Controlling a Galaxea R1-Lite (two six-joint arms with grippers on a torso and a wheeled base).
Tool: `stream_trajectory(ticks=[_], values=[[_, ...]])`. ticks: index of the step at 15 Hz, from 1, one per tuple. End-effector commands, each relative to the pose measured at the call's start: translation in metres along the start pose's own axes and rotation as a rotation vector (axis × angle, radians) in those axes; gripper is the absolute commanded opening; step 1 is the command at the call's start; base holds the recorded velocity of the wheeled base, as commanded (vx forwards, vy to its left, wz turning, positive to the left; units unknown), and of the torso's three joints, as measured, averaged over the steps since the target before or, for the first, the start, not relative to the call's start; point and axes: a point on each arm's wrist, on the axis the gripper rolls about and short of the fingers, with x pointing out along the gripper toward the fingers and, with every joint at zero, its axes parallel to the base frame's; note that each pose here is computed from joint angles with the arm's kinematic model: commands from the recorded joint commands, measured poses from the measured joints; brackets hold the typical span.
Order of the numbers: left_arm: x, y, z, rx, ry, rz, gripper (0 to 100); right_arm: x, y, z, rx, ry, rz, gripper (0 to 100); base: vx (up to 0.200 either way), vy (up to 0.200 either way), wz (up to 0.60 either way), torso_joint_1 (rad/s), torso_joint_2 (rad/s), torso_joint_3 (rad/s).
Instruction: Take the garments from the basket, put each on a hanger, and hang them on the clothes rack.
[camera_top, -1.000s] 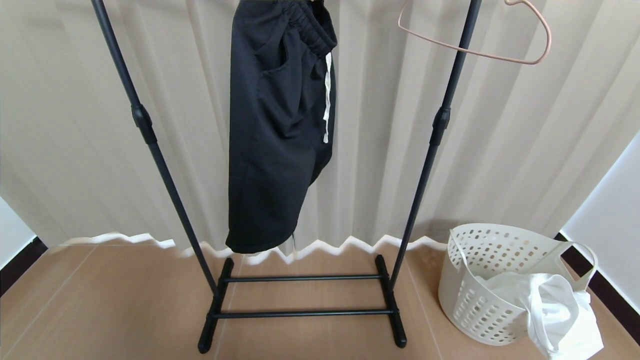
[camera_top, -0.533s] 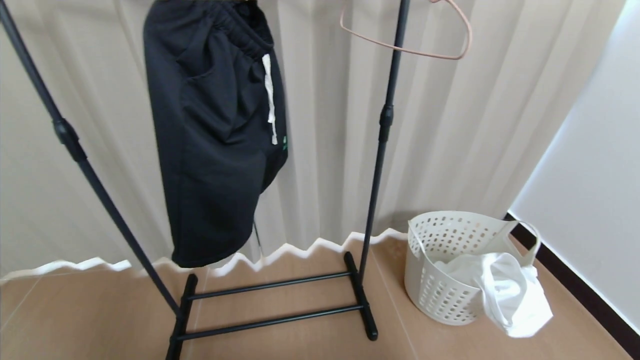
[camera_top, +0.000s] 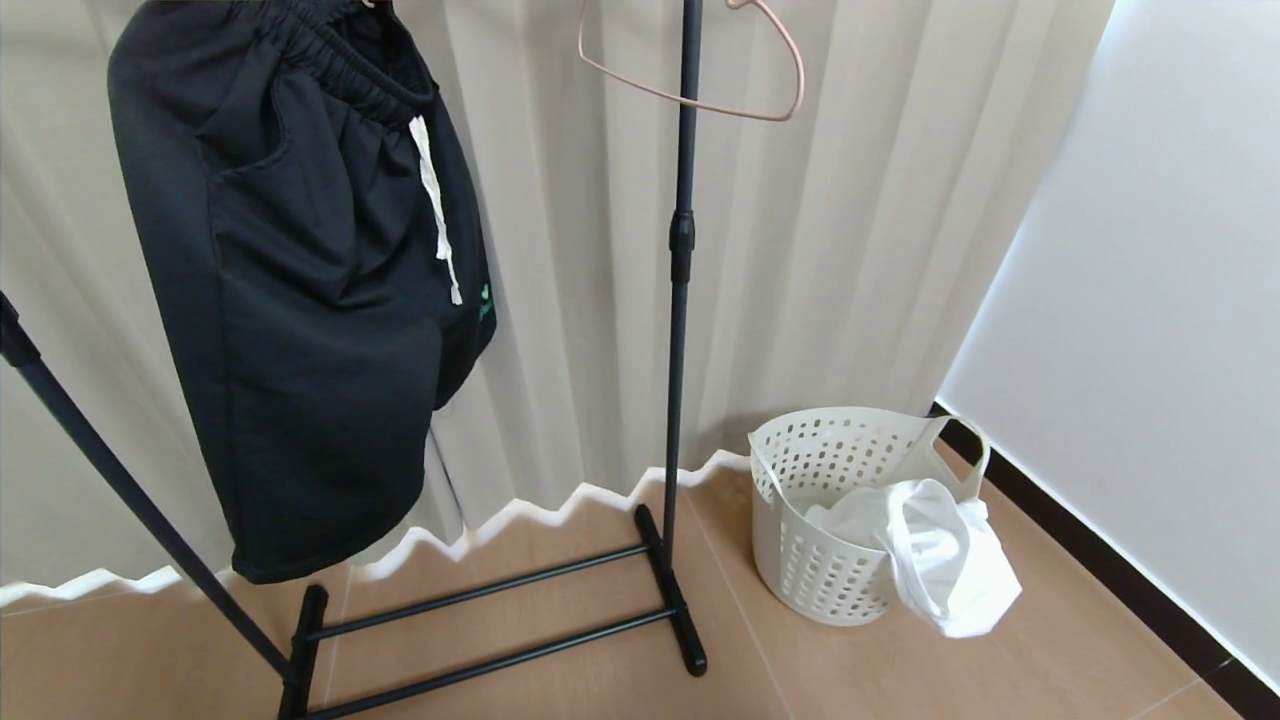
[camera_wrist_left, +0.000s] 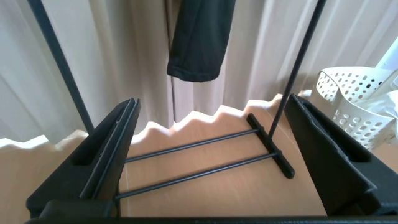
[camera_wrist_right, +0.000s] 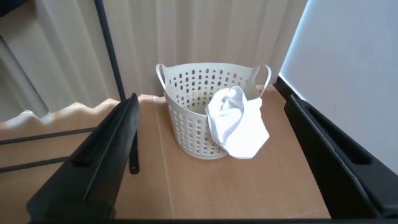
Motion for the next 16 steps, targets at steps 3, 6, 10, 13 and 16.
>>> stream_trajectory(ticks=[3, 6, 10, 13, 16], values=[[0.0001, 0.0000, 0.0000, 0.002, 0.002, 0.002, 100, 0.0000, 0.0000, 0.0000, 0.000, -0.001, 0.000, 100, 0.000, -0.200, 0.00, 0.007, 0.00, 0.001], [0.0001, 0.0000, 0.0000, 0.002, 0.002, 0.002, 100, 0.0000, 0.0000, 0.0000, 0.000, -0.001, 0.000, 100, 0.000, -0.200, 0.00, 0.001, 0.00, 0.002], [0.0001, 0.0000, 0.0000, 0.000, 0.002, 0.000, 100, 0.0000, 0.0000, 0.0000, 0.000, -0.001, 0.000, 100, 0.000, -0.150, -0.45, 0.002, 0.00, 0.001], [0.0001, 0.0000, 0.0000, 0.002, 0.002, 0.000, 100, 0.0000, 0.0000, 0.0000, 0.000, -0.001, 0.000, 100, 0.000, 0.000, 0.00, 0.000, 0.00, 0.000], [0.0001, 0.0000, 0.0003, -0.001, -0.001, 0.005, 100, 0.0000, 0.0000, 0.0000, 0.000, -0.001, 0.000, 100, 0.000, 0.000, 0.00, 0.000, 0.00, 0.000]])
